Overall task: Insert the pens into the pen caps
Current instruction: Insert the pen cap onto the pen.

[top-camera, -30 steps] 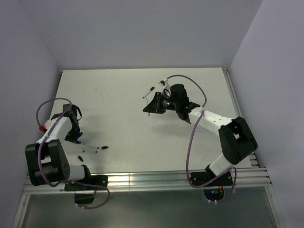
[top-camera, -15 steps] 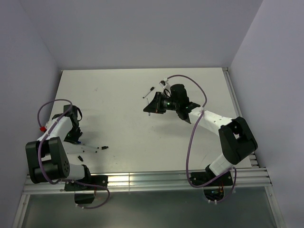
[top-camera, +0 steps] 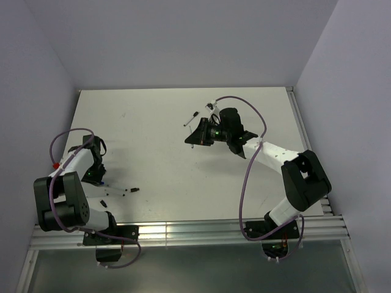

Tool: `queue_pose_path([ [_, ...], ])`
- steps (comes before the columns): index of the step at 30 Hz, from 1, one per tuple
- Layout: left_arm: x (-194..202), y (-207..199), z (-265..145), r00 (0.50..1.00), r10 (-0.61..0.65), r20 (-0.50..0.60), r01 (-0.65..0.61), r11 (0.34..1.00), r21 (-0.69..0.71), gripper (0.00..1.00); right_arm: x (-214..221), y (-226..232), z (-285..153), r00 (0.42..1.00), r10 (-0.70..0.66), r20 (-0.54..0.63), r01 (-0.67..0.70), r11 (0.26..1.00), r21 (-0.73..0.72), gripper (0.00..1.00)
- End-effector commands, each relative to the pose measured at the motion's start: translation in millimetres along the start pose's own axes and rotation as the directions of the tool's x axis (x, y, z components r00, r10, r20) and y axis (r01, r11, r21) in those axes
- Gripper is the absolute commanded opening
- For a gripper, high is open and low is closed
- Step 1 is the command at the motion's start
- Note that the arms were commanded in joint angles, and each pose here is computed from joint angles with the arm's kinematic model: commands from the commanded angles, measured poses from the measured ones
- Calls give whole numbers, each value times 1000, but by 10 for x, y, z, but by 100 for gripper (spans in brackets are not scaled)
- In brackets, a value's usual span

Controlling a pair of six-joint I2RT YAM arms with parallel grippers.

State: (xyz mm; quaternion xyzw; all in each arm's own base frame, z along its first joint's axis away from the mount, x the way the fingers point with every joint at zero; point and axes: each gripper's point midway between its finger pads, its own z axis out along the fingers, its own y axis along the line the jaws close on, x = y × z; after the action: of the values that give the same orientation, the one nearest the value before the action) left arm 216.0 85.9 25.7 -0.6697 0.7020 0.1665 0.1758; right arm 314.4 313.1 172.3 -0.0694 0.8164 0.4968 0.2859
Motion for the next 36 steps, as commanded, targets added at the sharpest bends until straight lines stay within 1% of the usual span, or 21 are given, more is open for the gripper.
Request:
queue_pose_path([
  [1,10,-20,16,1000,-16,-3,16,1000,0,34,-94,-2,-8,999,-17,28,18,1000,-4,0],
  [3,17,-22,29,1000,-19,-4,19,1000,-4,34,-95,-10,-8,999,-18,28,18,1000,-3,0],
  [7,32,-10,58,1000,-22,-8,22,1000,-18,27,-96,-11,-5,1000,-14,26,14,1000,-6,0],
  [9,34,-2,66,1000,-26,-5,26,999,-26,27,-99,-24,-7,1000,-14,28,14,1000,-2,0],
  [15,16,18,73,999,-39,6,39,998,-39,27,-98,-40,2,1000,-9,24,9,1000,-3,0],
  [17,41,25,86,1000,-30,-1,30,999,-39,30,-104,-40,0,1000,-10,25,10,1000,-4,0],
  [18,57,21,93,999,-30,-10,30,999,-38,34,-95,-47,2,1000,-10,23,10,1000,0,0],
  [19,81,16,116,999,-27,-16,27,999,-34,33,-102,-44,-4,1000,-15,25,14,1000,2,0],
  [22,117,7,144,999,-23,-26,23,1000,-22,30,-116,-55,-15,999,-19,31,18,1000,12,0],
  [23,120,5,142,999,-26,-25,25,999,-20,27,-111,-57,-18,999,-19,30,19,1000,13,0],
  [24,119,6,147,999,-25,-25,25,1000,-18,21,-120,-59,-23,999,-21,33,21,1000,14,0],
  [26,130,4,144,999,-25,-28,25,1000,-11,13,-118,-62,-24,999,-23,31,22,1000,16,0],
  [27,128,-3,139,999,-26,-29,25,1000,-6,2,-120,-61,-27,999,-24,32,24,1000,17,0],
  [28,111,-9,122,999,-32,-26,32,999,-1,0,-123,-55,-33,999,-29,32,28,999,17,0],
  [33,34,-94,-59,999,-25,-31,28,997,68,0,-123,-36,-43,999,-42,26,41,999,12,0],
  [34,-21,-141,-162,999,-39,-28,41,993,107,0,-122,-32,-47,999,-47,24,47,999,12,0],
  [36,-71,-190,-303,999,-27,-30,31,986,161,0,-127,-3,-59,998,-55,20,55,998,5,0],
])
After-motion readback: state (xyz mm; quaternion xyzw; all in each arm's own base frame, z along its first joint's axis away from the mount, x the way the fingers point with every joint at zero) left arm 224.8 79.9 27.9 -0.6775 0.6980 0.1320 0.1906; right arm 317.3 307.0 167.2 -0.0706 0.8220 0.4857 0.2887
